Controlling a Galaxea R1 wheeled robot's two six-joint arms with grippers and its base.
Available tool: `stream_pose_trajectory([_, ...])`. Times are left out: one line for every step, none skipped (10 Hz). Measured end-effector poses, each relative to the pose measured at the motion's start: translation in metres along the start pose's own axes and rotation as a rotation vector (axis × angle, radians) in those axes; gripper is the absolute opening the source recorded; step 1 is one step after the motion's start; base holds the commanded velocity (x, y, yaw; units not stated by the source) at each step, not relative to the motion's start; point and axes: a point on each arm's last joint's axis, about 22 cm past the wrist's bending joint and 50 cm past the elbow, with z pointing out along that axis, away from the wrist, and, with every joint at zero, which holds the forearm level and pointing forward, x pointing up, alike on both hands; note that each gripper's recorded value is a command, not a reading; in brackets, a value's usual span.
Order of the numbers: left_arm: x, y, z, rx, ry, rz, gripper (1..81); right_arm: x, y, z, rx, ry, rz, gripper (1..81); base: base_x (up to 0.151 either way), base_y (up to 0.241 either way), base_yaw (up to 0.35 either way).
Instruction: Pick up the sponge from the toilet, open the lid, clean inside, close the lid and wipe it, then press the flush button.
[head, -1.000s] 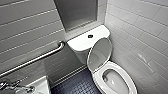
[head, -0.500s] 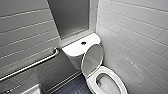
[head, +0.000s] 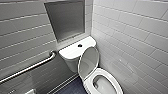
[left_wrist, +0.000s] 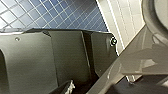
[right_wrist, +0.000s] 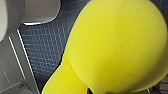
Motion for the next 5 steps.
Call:
stream_pose_trajectory([0.022,-0.001,-0.012,-0.001,0.023,-0.011,81.1,-0.008,-0.002,0.006,0.008,-0.020,-0.029,1.0,0.000,0.000,0.000])
stream_pose_trajectory([0.040,0.002,-0.022,-0.011,0.042,-0.007,81.1,-0.012,0.000,0.010,0.008,-0.030,-0.048,1.0,0.000,0.000,0.000])
stream_pose_trajectory([0.064,0.015,-0.031,-0.035,0.056,0.004,81.1,-0.014,0.003,0.012,0.003,-0.033,-0.062,1.0,0.000,0.000,0.000])
stream_pose_trajectory([0.080,0.027,-0.038,-0.059,0.056,0.008,81.1,-0.012,0.010,0.013,-0.013,-0.028,-0.076,1.0,0.000,0.000,0.000])
stream_pose_trajectory([0.100,0.032,-0.047,-0.066,0.065,0.004,81.1,-0.013,0.012,0.014,-0.015,-0.033,-0.092,1.0,0.000,0.000,0.000])
